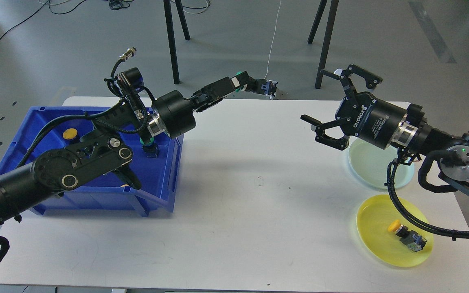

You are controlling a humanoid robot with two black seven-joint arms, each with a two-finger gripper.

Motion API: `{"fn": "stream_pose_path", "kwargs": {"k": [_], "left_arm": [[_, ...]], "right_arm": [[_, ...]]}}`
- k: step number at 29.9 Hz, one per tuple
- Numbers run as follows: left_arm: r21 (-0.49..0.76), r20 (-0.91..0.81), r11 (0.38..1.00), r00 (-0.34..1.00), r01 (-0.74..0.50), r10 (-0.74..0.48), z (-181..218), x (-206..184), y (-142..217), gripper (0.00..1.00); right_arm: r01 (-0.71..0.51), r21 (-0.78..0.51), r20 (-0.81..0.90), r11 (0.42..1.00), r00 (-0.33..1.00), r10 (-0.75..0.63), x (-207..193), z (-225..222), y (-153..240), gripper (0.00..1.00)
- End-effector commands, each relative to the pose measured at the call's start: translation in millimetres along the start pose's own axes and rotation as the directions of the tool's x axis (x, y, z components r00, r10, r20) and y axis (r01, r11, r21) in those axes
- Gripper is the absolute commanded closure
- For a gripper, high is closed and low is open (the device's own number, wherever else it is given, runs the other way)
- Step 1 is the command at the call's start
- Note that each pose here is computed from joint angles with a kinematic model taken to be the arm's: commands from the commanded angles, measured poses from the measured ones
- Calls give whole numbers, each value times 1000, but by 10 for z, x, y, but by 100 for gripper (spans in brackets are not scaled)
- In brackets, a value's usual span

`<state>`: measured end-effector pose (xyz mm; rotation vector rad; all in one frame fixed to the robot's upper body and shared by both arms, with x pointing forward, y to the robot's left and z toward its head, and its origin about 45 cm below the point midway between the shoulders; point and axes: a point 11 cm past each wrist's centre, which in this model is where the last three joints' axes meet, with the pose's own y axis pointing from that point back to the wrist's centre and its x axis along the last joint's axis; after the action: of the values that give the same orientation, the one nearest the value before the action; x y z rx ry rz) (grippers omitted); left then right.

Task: Pass button and place on color plate
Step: 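Lift the green-topped button and extend the left gripper toward the right gripper, then grasp the green-topped button with the right gripper and open the left gripper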

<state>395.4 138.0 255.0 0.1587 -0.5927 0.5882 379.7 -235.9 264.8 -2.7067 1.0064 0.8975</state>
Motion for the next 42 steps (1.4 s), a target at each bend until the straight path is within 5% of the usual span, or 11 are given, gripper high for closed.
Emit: {"fn": "stream_pose_path", "kwargs": {"k": [1,24,31,34,42], "left_arm": [[0,14,1000,1000,8,-8,-1,-15,1,85],[-2,43,1000,999,18,-18,0,-75,-23,84],[-2,44,1000,999,18,-18,4,-71,-26,84],[-2,44,1000,999,19,-19,4,-73,-26,84],[-2,42,1000,999,18,-18,4,-72,-26,84]], "right_arm": [[9,5,1,1000,1000,-9,-7,-1,-114,0],[76,-49,-33,996,996,-78,-216,38,-595,5],[78,-59,-32,995,996,-80,-220,76,-602,32],[74,-61,-29,995,997,-76,-203,99,-591,34],[63,-79,-34,995,997,-66,-168,143,-579,61]]}}
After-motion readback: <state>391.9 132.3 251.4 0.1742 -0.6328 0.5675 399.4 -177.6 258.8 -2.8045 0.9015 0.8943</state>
